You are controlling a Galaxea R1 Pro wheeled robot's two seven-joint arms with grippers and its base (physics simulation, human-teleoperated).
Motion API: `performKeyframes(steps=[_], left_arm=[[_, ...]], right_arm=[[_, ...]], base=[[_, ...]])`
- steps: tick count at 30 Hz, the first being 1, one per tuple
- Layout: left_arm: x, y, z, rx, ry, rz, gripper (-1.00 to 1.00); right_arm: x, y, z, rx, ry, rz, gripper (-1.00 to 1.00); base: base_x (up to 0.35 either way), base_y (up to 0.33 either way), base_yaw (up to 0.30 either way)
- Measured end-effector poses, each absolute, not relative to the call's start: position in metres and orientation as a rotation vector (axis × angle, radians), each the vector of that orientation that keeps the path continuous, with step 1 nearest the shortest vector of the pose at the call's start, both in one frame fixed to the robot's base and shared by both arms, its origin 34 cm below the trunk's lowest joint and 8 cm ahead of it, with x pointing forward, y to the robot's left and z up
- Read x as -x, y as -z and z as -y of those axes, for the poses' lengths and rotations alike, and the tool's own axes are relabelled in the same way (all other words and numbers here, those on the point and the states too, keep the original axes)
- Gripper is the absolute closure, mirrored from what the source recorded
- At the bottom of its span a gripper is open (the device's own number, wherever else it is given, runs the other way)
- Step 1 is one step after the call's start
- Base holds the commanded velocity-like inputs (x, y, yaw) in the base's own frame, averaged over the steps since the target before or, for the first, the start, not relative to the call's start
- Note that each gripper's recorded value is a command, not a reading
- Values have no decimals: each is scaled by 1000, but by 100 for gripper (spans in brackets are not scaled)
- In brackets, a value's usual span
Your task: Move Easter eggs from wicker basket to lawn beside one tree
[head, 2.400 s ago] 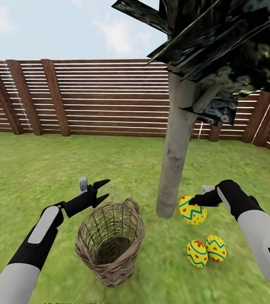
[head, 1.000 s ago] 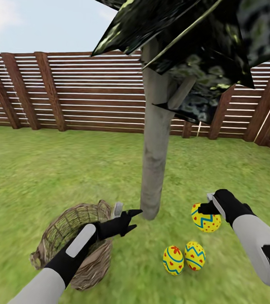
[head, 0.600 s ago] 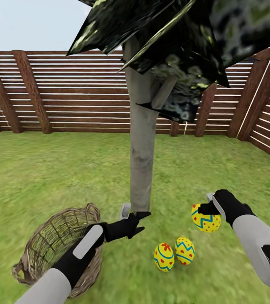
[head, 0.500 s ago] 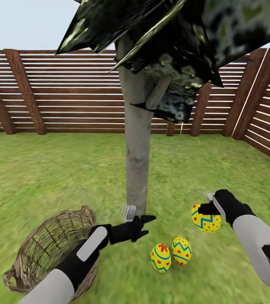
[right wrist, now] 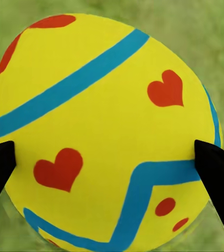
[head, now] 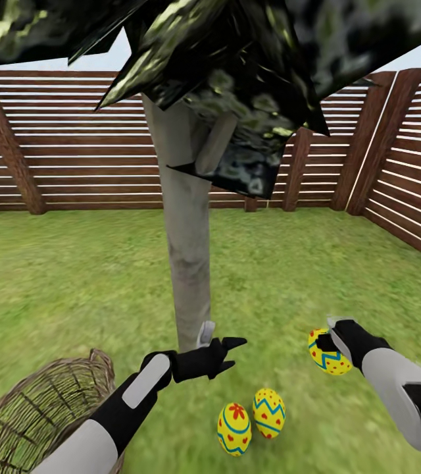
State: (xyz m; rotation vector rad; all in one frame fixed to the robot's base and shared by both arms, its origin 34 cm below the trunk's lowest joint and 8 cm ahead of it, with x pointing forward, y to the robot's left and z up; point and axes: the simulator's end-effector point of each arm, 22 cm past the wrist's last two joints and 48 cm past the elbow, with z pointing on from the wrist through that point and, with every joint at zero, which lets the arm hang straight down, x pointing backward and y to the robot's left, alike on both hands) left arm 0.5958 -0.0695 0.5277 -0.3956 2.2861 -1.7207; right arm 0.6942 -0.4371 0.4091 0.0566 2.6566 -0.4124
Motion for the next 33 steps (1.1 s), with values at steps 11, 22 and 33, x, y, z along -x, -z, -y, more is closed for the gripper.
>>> performKeyframes(steps=[11, 22, 33], left_arm=[[-596, -527, 70, 393, 1727, -2275, -100], [-589, -507, 77, 392, 1742, -2260, -100], [-586, -483, 78, 423, 1750, -2281, -100]], right_arm=[[-692, -398, 434, -46, 409, -2639, 100], [-667, -365, 431, -58, 410, -2732, 100], [-660, -333, 409, -32, 376, -2782, 100]], base=[[3, -1, 0], [0, 0, 0], [0, 0, 0]])
